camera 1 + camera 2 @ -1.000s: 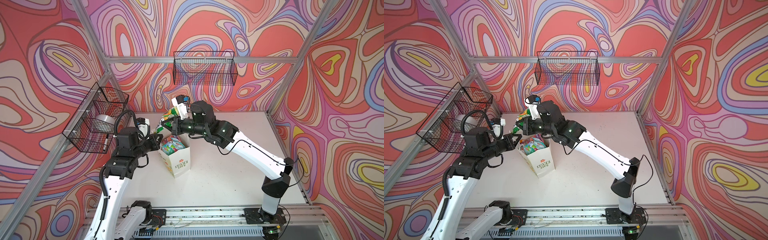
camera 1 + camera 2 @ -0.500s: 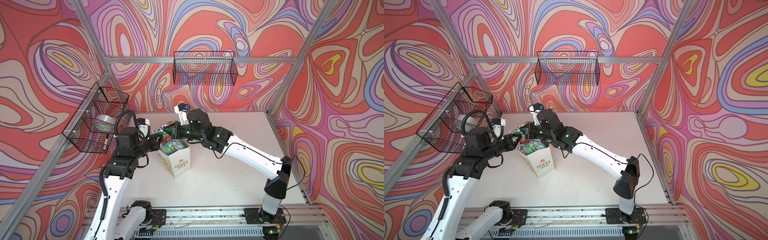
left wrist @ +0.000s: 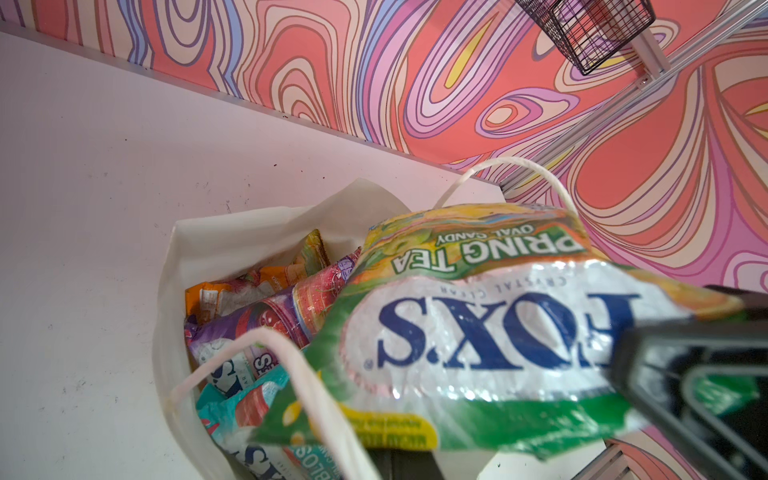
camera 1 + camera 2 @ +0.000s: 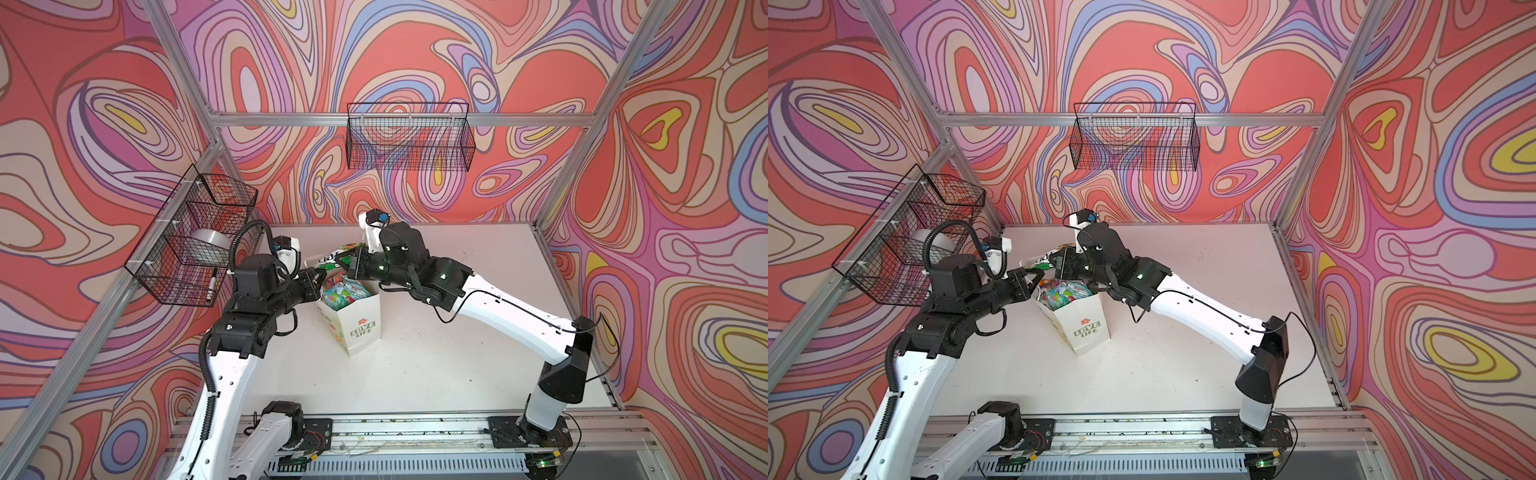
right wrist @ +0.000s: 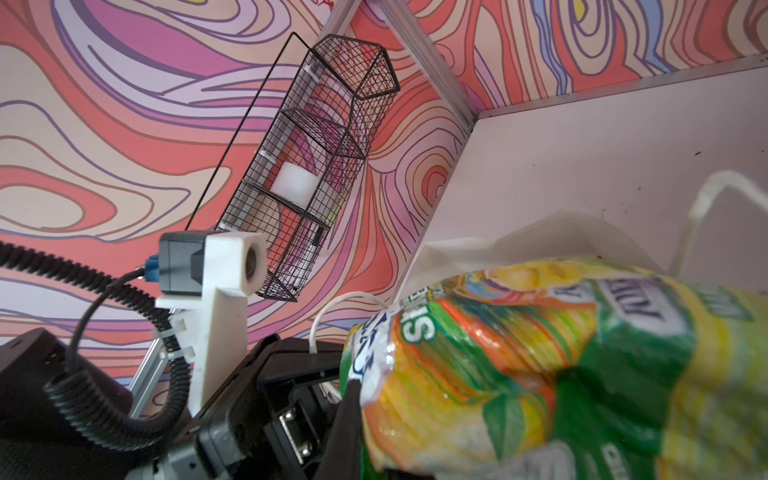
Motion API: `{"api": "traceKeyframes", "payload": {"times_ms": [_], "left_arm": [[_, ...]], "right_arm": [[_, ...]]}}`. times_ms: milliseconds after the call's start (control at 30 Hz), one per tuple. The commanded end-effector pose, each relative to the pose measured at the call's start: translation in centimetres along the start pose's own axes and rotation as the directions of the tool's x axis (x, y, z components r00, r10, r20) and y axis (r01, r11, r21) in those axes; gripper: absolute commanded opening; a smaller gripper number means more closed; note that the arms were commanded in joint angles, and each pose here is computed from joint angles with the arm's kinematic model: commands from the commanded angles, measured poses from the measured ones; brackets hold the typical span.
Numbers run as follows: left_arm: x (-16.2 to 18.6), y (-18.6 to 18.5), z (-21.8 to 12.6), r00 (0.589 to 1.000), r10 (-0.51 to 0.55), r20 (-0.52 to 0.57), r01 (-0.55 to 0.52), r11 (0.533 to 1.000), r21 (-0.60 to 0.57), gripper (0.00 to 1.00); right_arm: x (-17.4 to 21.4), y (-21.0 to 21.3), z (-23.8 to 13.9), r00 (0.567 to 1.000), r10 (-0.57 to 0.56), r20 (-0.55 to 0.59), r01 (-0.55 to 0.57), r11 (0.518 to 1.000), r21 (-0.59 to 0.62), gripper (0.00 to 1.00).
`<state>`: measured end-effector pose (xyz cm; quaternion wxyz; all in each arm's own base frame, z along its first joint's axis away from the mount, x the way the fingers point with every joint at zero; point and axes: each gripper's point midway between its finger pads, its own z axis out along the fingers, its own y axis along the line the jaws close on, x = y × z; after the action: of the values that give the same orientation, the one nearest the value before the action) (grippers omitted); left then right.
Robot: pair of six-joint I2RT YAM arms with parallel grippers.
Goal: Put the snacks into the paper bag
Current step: 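Lower the Spring Tea packet into the bag opening with the right gripper, then open the right gripper and push the packet down into the bag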
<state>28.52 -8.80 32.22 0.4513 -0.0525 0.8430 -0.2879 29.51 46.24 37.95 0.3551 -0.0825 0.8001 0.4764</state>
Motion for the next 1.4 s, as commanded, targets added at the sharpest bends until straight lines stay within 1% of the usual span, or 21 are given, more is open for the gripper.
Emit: {"api": "traceKeyframes", "payload": {"times_ms": [0,133,300,400,467,600,667,900,967,1000,1033,1133,1200,1267,1300,1333,1367], "left_arm": [[-0.7,-0.1,-0.3,0.999,0.013,0.035,-0.013,1.000,0.001,0.00],[-0.7,-0.2,-0.3,0.999,0.013,0.034,-0.013,1.000,0.002,0.00],[-0.7,-0.2,-0.3,0.999,0.014,0.037,-0.015,1.000,0.004,0.00],[-0.7,-0.2,-0.4,0.999,0.014,0.038,-0.015,1.000,0.003,0.00],[-0.7,-0.2,-0.4,0.999,0.014,0.036,-0.014,1.000,0.003,0.00],[-0.7,-0.3,-0.4,0.999,0.014,0.038,-0.015,1.000,0.005,0.00],[-0.7,-0.3,-0.4,0.999,0.015,0.038,-0.015,1.000,0.006,0.00],[-0.7,-0.3,-0.4,0.999,0.015,0.038,-0.015,1.000,0.005,0.00],[-0.8,-0.3,-0.4,0.999,0.015,0.039,-0.015,1.000,0.005,0.00],[-0.7,-0.3,-0.4,0.999,0.015,0.038,-0.015,1.000,0.005,0.00],[-0.8,-0.3,-0.5,0.999,0.015,0.040,-0.016,1.000,0.006,0.00],[-0.8,-0.3,-0.5,0.999,0.016,0.042,-0.016,1.000,0.006,0.00],[-0.7,-0.3,-0.5,0.999,0.015,0.039,-0.015,1.000,0.008,0.00],[-0.7,-0.4,-0.5,0.999,0.014,0.039,-0.015,1.000,0.009,0.00],[-0.8,-0.4,-0.5,0.999,0.015,0.040,-0.015,1.000,0.010,0.00],[-0.8,-0.4,-0.5,0.999,0.013,0.040,-0.013,1.000,0.010,0.00],[-0.8,-0.4,-0.5,0.999,0.013,0.041,-0.014,1.000,0.011,0.00]], "right_arm": [[0.9,-1.9,1.1,1.000,-0.012,-0.008,0.013,0.996,0.086,0.00],[1.4,-3.7,2.5,1.000,0.003,-0.029,0.000,0.993,0.120,0.00],[2.3,-4.5,4.3,0.997,0.000,-0.072,0.010,0.991,0.135,0.00],[2.4,-5.8,5.3,0.997,-0.011,-0.077,0.026,0.980,0.196,0.00],[3.2,-6.6,6.1,0.995,0.005,-0.097,0.017,0.976,0.219,0.00],[4.8,-6.4,7.6,0.989,0.029,-0.142,-0.001,0.982,0.191,0.00],[5.2,-6.3,7.9,0.990,0.023,-0.142,0.005,0.980,0.197,0.00],[7.7,-9.2,9.4,0.979,0.137,-0.150,-0.095,0.962,0.258,0.00],[8.1,-8.8,9.5,0.976,0.136,-0.169,-0.093,0.967,0.239,0.14],[7.9,-8.4,9.3,0.978,0.117,-0.174,-0.077,0.972,0.224,0.22],[7.6,-7.6,8.8,0.982,0.087,-0.169,-0.050,0.976,0.211,0.29],[5.8,-5.3,6.7,0.993,-0.012,-0.121,0.036,0.979,0.200,0.45],[4.9,-4.2,5.4,0.993,-0.051,-0.104,0.071,0.977,0.199,0.50],[4.2,-3.3,4.0,0.993,-0.078,-0.094,0.095,0.975,0.203,0.51],[4.0,-3.0,3.4,0.992,-0.096,-0.085,0.112,0.971,0.213,0.49],[3.7,-2.7,2.7,0.991,-0.117,-0.070,0.130,0.964,0.231,0.45],[3.4,-2.6,2.1,0.990,-0.133,-0.054,0.142,0.957,0.251,0.42]]}}
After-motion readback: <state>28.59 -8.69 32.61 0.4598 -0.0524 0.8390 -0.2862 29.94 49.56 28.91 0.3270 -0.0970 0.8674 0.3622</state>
